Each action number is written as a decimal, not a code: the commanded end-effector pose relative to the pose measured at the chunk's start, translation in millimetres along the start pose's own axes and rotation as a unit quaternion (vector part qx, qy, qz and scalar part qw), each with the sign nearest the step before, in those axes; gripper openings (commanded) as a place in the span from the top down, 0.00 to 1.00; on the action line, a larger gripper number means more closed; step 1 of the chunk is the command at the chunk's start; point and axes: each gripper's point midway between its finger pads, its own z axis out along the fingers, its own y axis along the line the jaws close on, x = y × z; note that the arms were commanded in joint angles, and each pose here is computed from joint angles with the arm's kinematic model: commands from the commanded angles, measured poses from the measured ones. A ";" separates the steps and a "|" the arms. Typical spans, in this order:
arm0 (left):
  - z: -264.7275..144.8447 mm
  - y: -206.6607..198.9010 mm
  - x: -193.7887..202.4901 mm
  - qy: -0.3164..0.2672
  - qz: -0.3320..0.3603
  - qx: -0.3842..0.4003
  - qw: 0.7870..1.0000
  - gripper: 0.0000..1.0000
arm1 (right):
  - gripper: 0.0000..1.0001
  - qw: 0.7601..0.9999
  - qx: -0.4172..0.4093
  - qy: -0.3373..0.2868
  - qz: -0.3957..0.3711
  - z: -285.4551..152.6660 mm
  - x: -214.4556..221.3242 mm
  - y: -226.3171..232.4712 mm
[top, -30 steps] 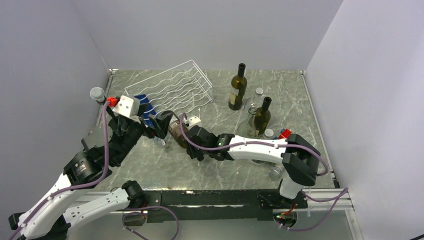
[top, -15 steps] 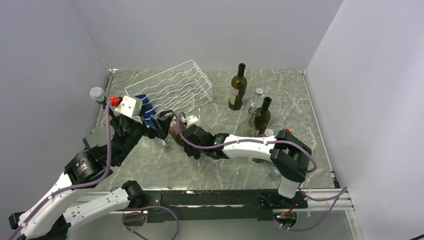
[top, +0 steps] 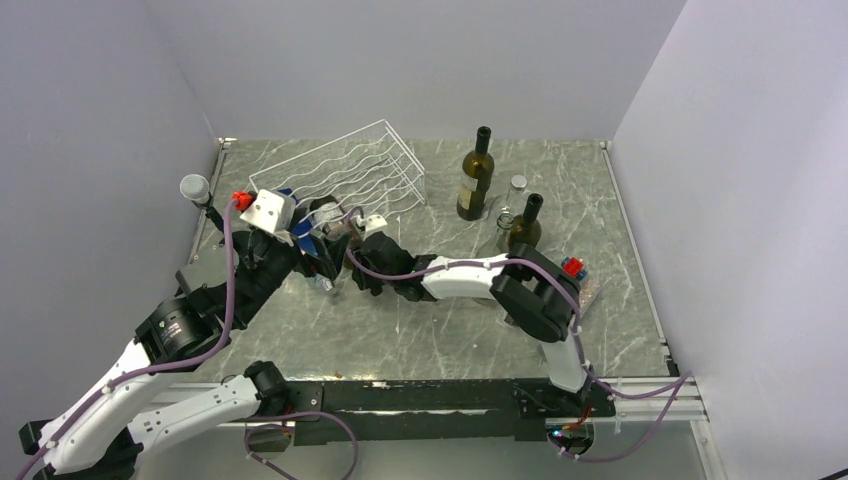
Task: Put the wine bottle on the wine rack
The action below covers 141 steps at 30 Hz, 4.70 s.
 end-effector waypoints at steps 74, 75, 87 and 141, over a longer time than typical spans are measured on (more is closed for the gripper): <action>-42.4 4.2 -75.8 -0.091 -0.023 0.029 0.995 0.01 | 0.01 0.942 0.263 -0.209 0.006 -158.6 -250.0 -87.5; -39.9 3.6 -73.7 -0.088 -0.025 0.027 0.995 0.01 | 0.02 0.940 0.270 -0.210 0.010 -167.9 -253.3 -94.1; -18.8 -8.1 -50.6 -0.039 -0.015 0.035 0.999 0.01 | 0.08 0.892 0.400 -0.207 0.039 -224.3 -270.6 -186.4; -2.3 13.5 -0.2 -0.013 -0.022 -0.040 0.999 0.01 | 1.00 0.954 0.210 -0.214 -0.021 -248.6 -285.5 -93.2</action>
